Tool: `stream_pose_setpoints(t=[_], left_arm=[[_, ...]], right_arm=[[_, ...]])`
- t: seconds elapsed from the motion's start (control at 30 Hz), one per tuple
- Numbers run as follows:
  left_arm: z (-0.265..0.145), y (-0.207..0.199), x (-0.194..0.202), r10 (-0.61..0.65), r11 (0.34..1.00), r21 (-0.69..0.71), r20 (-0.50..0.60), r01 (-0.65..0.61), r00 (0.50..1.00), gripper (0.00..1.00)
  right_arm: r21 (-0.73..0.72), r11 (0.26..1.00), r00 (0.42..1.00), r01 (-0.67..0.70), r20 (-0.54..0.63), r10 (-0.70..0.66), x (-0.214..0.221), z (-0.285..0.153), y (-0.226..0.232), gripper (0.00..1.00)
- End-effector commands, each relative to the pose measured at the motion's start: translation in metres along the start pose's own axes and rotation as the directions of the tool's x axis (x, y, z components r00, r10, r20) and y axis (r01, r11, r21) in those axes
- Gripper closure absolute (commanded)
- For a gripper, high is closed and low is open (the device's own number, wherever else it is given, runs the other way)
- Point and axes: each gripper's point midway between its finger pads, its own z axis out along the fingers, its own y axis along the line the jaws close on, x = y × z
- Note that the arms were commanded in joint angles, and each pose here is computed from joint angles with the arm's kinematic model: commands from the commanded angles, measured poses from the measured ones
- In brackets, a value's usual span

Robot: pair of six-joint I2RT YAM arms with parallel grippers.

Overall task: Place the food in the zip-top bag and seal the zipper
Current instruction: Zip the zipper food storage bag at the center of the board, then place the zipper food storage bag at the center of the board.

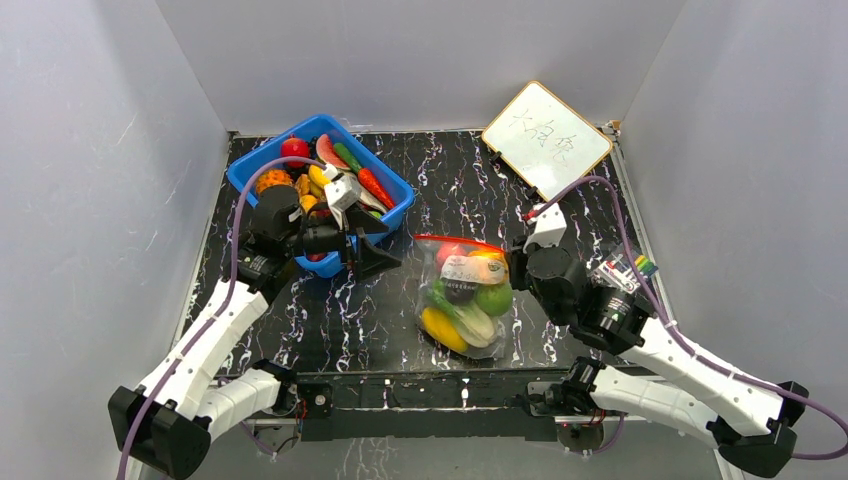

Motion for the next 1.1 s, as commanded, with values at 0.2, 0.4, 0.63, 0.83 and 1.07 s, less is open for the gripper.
stream_pose_setpoints(t=[0.2,0.4,0.63,0.83,1.07], left_arm=[[-0.015,0.035,-0.015,-0.130,0.942,-0.298,0.093,0.152,0.987,0.02],[-0.022,0.046,-0.006,-0.172,0.904,-0.376,0.110,0.201,0.979,0.02],[-0.029,0.067,0.003,-0.290,0.809,-0.503,0.111,0.305,0.951,0.02],[-0.041,0.089,0.015,-0.358,0.689,-0.625,0.146,0.366,0.922,0.02],[-0.047,0.066,-0.013,-0.262,0.758,-0.559,0.213,0.337,0.941,0.02]], right_arm=[[0.317,0.945,0.990,-0.083,0.133,0.042,-0.014,0.010,-0.052,1.00],[0.339,0.929,0.980,-0.149,0.175,0.093,-0.025,0.000,-0.059,0.63],[0.226,0.949,0.968,-0.221,0.166,0.186,-0.036,-0.011,-0.044,0.27],[0.102,0.952,0.948,-0.288,0.170,0.268,-0.049,-0.027,-0.031,0.05],[-0.005,0.918,0.908,-0.397,0.143,0.394,-0.060,-0.049,-0.021,0.02]])
